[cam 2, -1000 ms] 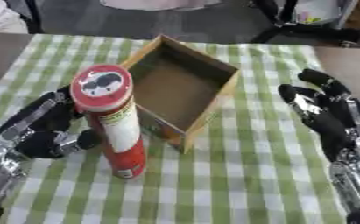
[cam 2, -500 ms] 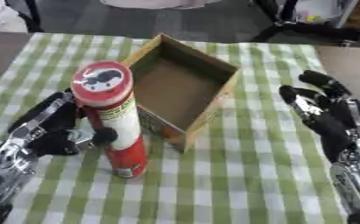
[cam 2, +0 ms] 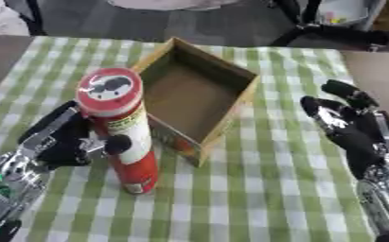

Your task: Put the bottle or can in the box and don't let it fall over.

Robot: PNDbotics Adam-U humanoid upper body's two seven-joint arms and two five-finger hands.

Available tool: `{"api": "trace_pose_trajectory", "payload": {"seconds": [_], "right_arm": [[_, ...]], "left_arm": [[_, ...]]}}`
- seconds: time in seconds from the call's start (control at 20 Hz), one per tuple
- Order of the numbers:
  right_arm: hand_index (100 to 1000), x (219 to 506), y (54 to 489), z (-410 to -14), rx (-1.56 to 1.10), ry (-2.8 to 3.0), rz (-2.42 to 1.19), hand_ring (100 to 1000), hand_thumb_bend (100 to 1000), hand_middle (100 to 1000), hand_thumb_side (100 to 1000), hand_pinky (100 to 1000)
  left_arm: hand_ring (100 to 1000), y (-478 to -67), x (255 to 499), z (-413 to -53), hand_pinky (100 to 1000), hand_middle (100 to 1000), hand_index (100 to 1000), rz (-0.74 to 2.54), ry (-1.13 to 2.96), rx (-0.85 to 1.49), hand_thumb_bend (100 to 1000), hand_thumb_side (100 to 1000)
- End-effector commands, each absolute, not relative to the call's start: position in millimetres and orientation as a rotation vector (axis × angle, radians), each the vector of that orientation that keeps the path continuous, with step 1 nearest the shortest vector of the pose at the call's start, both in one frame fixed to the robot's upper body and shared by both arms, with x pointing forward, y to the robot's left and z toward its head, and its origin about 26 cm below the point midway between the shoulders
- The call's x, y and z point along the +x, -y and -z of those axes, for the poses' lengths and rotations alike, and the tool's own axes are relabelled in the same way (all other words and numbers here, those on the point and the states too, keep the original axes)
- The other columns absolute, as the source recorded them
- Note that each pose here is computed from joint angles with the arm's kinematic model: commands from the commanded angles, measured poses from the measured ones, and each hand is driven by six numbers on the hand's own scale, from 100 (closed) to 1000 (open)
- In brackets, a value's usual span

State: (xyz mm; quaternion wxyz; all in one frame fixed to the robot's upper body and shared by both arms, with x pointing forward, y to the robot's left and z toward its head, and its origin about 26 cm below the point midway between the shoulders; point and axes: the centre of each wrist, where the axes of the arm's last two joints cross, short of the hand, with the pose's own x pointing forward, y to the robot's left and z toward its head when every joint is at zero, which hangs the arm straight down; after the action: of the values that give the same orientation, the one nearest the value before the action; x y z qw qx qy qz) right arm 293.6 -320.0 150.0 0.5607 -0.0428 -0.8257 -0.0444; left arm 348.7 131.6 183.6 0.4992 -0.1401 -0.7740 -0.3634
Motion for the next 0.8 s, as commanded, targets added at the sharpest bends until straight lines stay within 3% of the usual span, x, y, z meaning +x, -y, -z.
{"api": "trace_pose_trajectory", "payload": {"seconds": [0.05,0.4,0.8], "right_arm": [[781,294.1,321.4,-157.0,-0.101,1.966,0.093,735,603,784,250,763],[781,294.5,321.1,-157.2,-0.098,1.966,0.094,735,602,783,250,763],[781,294.7,320.6,-156.3,-0.097,1.963,0.095,735,601,783,248,763]], "left_arm": [[936,-128.1,348.4,-192.6,746,781,842,0.881,1.894,-0.351,746,433],[878,-123.0,348.2,-194.3,689,734,820,0.889,1.900,-0.341,690,353],[778,-116.6,349.4,-191.4,554,616,741,0.855,1.884,-0.359,630,268]]}}
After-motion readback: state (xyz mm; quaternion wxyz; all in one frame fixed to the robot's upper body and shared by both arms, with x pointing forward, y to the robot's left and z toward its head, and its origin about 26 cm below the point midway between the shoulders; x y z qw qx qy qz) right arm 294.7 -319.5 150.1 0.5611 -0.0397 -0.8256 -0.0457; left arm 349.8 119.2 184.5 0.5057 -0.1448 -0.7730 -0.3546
